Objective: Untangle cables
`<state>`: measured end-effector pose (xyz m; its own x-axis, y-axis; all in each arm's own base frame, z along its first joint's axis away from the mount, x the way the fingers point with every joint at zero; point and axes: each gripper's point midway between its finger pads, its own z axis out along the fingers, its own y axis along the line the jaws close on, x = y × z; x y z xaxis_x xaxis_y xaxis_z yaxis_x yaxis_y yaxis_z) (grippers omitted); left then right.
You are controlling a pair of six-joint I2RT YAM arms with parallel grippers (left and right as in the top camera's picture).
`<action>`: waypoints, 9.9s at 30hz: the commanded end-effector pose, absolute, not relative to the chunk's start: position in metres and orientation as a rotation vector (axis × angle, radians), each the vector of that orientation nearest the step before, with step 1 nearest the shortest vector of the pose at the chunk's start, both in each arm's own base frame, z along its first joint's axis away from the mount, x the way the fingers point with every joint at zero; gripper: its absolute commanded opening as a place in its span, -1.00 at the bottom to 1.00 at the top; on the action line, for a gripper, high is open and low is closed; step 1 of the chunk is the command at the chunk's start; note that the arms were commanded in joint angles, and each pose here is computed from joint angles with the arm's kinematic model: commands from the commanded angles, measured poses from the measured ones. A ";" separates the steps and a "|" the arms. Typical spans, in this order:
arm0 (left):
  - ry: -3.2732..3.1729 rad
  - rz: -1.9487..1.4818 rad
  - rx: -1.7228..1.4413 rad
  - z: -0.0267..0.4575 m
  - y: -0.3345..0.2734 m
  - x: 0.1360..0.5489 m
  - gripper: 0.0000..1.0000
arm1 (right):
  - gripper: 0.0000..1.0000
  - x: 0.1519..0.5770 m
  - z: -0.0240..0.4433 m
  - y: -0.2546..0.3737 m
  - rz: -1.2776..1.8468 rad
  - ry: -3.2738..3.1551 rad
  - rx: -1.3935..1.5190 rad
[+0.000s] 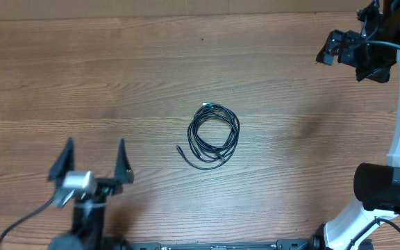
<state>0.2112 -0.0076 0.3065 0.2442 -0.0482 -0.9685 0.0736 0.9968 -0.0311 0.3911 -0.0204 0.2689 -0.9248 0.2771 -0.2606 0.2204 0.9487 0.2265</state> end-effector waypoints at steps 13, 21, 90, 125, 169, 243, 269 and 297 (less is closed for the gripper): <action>1.151 0.154 0.019 0.574 0.006 0.091 0.99 | 1.00 0.382 0.287 -0.017 0.265 2.777 0.339; 1.432 0.139 0.045 0.611 0.008 0.157 0.99 | 1.00 0.377 0.313 -0.004 0.253 2.692 0.269; 2.214 -0.466 0.619 0.411 -0.062 0.358 1.00 | 1.00 0.269 0.428 0.005 0.230 2.339 0.194; 1.602 -0.086 0.536 0.561 -0.047 0.336 0.99 | 1.00 0.278 0.408 0.001 0.210 2.409 0.217; 2.608 -0.681 0.600 0.150 -0.155 0.324 0.99 | 1.00 0.301 0.381 0.004 0.250 2.488 0.225; 2.885 -0.258 0.606 0.006 -0.161 0.351 0.99 | 1.00 0.297 0.374 0.005 0.261 2.532 0.232; 2.904 -0.528 0.675 0.025 -0.160 0.343 0.85 | 0.99 0.308 0.361 0.008 0.293 2.576 0.235; 2.921 -0.535 0.619 -0.009 -0.189 0.349 -0.32 | 0.99 0.310 0.358 0.008 0.294 2.587 0.238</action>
